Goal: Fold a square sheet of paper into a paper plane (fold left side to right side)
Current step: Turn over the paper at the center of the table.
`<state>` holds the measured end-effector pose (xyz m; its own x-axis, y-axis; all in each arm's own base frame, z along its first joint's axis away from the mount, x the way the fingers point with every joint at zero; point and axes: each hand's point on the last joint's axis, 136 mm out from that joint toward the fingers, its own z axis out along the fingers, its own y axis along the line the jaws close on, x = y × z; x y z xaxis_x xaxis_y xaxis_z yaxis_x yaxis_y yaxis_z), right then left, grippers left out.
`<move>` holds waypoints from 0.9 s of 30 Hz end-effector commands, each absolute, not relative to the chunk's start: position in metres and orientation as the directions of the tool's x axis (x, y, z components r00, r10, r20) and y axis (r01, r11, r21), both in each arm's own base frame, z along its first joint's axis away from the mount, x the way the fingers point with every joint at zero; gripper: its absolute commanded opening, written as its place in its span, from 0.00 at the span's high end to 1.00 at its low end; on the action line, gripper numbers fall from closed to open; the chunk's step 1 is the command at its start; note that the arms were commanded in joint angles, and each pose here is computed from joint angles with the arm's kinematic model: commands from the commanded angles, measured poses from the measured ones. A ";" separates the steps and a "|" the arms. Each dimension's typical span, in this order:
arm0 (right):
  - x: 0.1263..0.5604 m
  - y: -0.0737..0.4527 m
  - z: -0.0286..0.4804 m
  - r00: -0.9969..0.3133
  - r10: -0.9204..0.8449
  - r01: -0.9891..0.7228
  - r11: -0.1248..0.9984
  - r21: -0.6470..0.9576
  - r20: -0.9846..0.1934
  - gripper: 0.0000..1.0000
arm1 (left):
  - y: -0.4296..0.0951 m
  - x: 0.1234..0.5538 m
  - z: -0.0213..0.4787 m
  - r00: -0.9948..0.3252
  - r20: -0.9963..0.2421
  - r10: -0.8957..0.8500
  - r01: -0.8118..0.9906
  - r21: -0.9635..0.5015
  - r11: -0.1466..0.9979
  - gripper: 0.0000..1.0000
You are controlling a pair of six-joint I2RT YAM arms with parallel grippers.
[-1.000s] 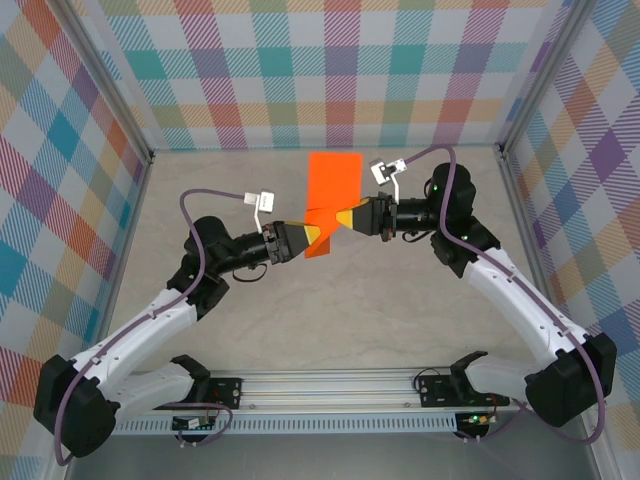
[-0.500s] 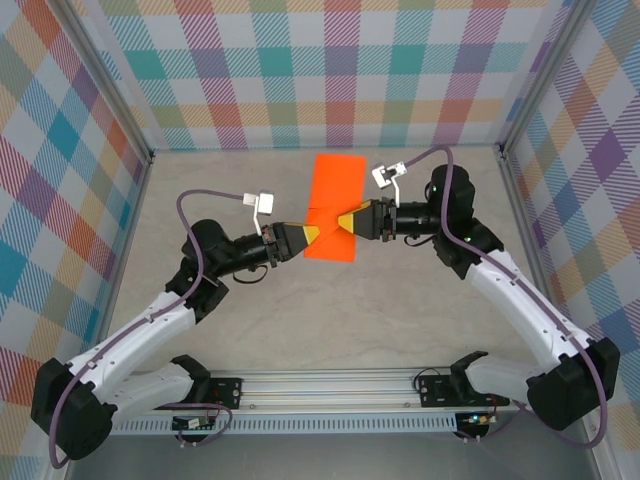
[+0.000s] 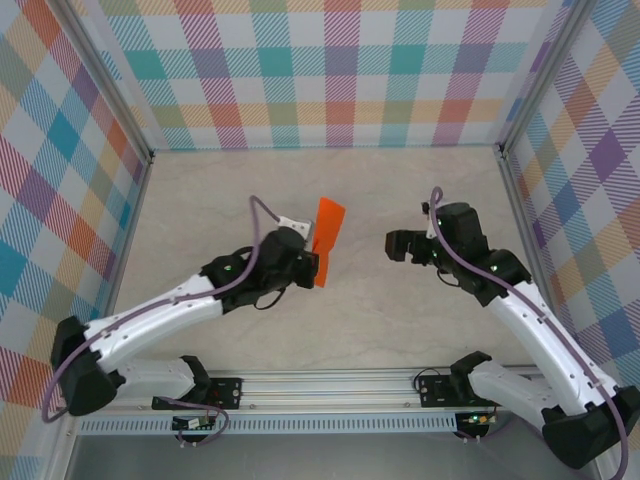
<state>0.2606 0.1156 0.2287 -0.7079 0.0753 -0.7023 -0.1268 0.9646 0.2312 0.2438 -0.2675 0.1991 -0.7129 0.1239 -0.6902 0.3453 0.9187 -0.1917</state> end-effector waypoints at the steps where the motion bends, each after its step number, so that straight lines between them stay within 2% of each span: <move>1: 0.249 0.060 0.225 -0.646 0.129 0.086 0.992 0.096 -0.753 0.00 | -0.202 0.251 0.178 -0.705 -0.648 0.287 0.099 0.310 0.945 1.00; 4: 0.240 0.046 0.235 -0.592 0.168 0.131 0.985 0.111 -0.788 0.00 | -0.201 0.257 0.181 -0.701 -0.614 0.362 -0.018 0.522 0.852 1.00; 7: 0.233 0.031 0.245 -0.560 0.172 0.176 0.981 0.086 -0.811 0.00 | -0.215 0.264 0.166 -0.727 -0.554 0.406 -0.041 0.625 0.780 1.00; 14: 0.224 0.018 0.249 -0.561 0.141 0.201 0.979 0.030 -0.816 0.00 | -0.259 0.262 0.088 -0.835 -0.407 0.369 0.056 0.604 0.795 1.00; 22: 0.218 0.010 0.256 -0.545 0.120 0.208 0.978 0.005 -0.830 0.00 | -0.283 0.254 0.038 -0.886 -0.230 0.402 0.191 0.611 0.769 1.00; 27: 0.214 0.009 0.256 -0.559 0.111 0.205 0.979 -0.007 -0.822 0.00 | -0.293 0.252 0.023 -0.897 -0.165 0.410 0.245 0.586 0.772 0.89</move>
<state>0.2176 0.0151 0.2445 -0.5703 0.1280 -0.8114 0.1973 0.9802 0.0160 0.2577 -0.2858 0.0281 -0.8893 0.3960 -0.2287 0.1895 0.7743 0.6038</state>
